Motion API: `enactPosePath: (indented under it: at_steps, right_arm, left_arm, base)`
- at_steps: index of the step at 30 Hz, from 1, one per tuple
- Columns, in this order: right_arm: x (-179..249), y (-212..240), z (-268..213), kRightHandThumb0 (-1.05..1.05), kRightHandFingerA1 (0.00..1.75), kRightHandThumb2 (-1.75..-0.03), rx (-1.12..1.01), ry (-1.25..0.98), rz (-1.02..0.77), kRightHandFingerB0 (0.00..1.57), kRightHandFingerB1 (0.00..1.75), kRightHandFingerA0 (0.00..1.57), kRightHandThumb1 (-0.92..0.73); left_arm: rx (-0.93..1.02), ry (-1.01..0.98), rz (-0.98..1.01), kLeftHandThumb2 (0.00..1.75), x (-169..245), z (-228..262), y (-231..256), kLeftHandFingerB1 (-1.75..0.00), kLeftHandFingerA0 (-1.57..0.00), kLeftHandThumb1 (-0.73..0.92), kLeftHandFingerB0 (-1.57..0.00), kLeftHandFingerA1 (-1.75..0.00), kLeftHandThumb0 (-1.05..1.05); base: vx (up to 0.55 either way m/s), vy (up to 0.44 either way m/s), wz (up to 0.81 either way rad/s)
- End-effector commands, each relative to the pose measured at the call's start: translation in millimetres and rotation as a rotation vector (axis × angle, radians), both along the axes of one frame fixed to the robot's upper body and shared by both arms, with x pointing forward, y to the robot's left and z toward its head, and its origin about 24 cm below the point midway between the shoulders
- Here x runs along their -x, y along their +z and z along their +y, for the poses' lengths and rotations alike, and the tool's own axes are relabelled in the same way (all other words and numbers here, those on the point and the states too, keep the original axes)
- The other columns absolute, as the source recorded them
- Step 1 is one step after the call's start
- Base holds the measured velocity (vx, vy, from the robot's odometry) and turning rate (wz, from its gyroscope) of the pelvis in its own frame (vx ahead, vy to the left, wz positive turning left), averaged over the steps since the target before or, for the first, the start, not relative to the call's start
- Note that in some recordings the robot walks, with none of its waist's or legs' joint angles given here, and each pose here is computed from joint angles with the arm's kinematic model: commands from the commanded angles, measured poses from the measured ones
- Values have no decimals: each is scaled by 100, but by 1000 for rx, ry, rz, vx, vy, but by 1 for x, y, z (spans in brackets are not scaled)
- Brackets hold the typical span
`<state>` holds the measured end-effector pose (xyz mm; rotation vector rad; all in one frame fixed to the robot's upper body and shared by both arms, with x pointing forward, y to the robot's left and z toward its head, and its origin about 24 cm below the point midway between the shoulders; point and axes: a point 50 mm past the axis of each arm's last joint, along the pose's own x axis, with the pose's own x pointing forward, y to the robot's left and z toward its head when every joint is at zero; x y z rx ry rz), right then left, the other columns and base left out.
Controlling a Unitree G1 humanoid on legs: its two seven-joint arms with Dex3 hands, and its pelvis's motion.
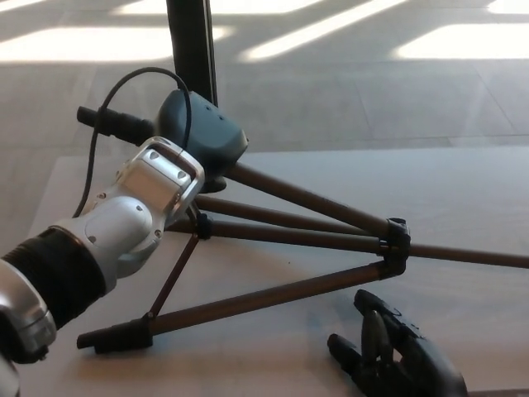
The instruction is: Use both hands of the robot to pick up the tripod lying in the middle of the desk and make it stand upright on the desk
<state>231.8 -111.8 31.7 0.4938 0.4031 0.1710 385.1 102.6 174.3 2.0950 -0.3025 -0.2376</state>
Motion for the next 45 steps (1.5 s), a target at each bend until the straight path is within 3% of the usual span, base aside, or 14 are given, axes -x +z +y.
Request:
enactPosePath:
  at_steps: [1,3,8,9,11,12,19,20,21,28,35,36,42,45]
  right_arm:
    - [-14,-14,55,-84,33,-105,-460,-329,317,0,18,1,-68]
    - [-14,-21,62,-98,29,-106,-496,-337,356,0,8,0,-73]
    - [-14,-27,74,-94,30,-106,-578,-394,457,0,12,0,-70]
    - [-11,-27,80,-82,31,-65,-591,-418,491,0,2,0,-83]
    - [-9,-28,83,-82,31,-65,-588,-418,496,0,2,0,-83]
    - [-7,-29,87,-105,20,-108,-588,-394,496,0,8,0,-79]
    - [-32,-22,97,-105,18,-105,-561,-341,483,0,7,0,-74]
    - [-35,-21,99,-83,12,-64,-564,-325,481,0,0,0,-78]
    - [-37,-20,99,-100,22,-104,-542,-297,491,0,12,0,-69]
    - [-48,-25,106,-99,15,-88,-448,-367,554,0,0,0,-58]
    - [-66,-22,105,-89,22,-90,-446,-318,577,0,4,0,-54]
    - [-69,-20,105,-105,20,-96,-423,-279,556,0,4,0,-63]
    - [-72,-19,102,-100,11,-90,-398,-268,557,0,0,0,-60]
    - [-67,-21,102,-98,13,-89,-459,-300,584,0,3,0,-57]
  left_arm:
    - [118,-218,-154,56,3,-6,6,-66,-85,46,-87,-164,-26]
    - [131,-227,-160,56,3,-6,6,-69,-87,45,-86,-166,-24]
    - [188,-243,-170,54,3,-11,9,-69,-87,46,-89,-166,-27]
    - [181,-241,-175,58,3,-12,11,-70,-84,48,-87,-164,-32]
    - [174,-237,-170,58,4,-13,11,-70,-84,48,-87,-164,-32]
    - [177,-242,-166,55,4,-16,12,-73,-87,46,-87,-168,-24]
    - [200,-266,-203,56,5,-23,20,-73,-90,44,-88,-169,-33]
    - [192,-265,-206,56,4,-24,22,-72,-90,43,-87,-169,-33]
    - [161,-256,-194,54,3,-27,23,-72,-89,46,-86,-173,-28]
    - [212,-239,-167,56,2,-37,32,-72,-89,39,-86,-163,-36]
    - [258,-251,-158,57,5,-50,44,-73,-89,42,-85,-160,-25]
    - [258,-252,-149,58,6,-52,46,-73,-90,43,-85,-157,-22]
    - [295,-267,-156,56,9,-58,49,-69,-91,45,-84,-151,-17]
    - [291,-263,-171,56,8,-60,53,-71,-90,45,-84,-162,-17]
  base:
    - [0,0,0]
    - [0,0,0]
    - [0,0,0]
    - [0,0,0]
    - [0,0,0]
    - [0,0,0]
    - [0,0,0]
    - [0,0,0]
    - [0,0,0]
    - [0,0,0]
    - [0,0,0]
    - [0,0,0]
    - [0,0,0]
    - [0,0,0]
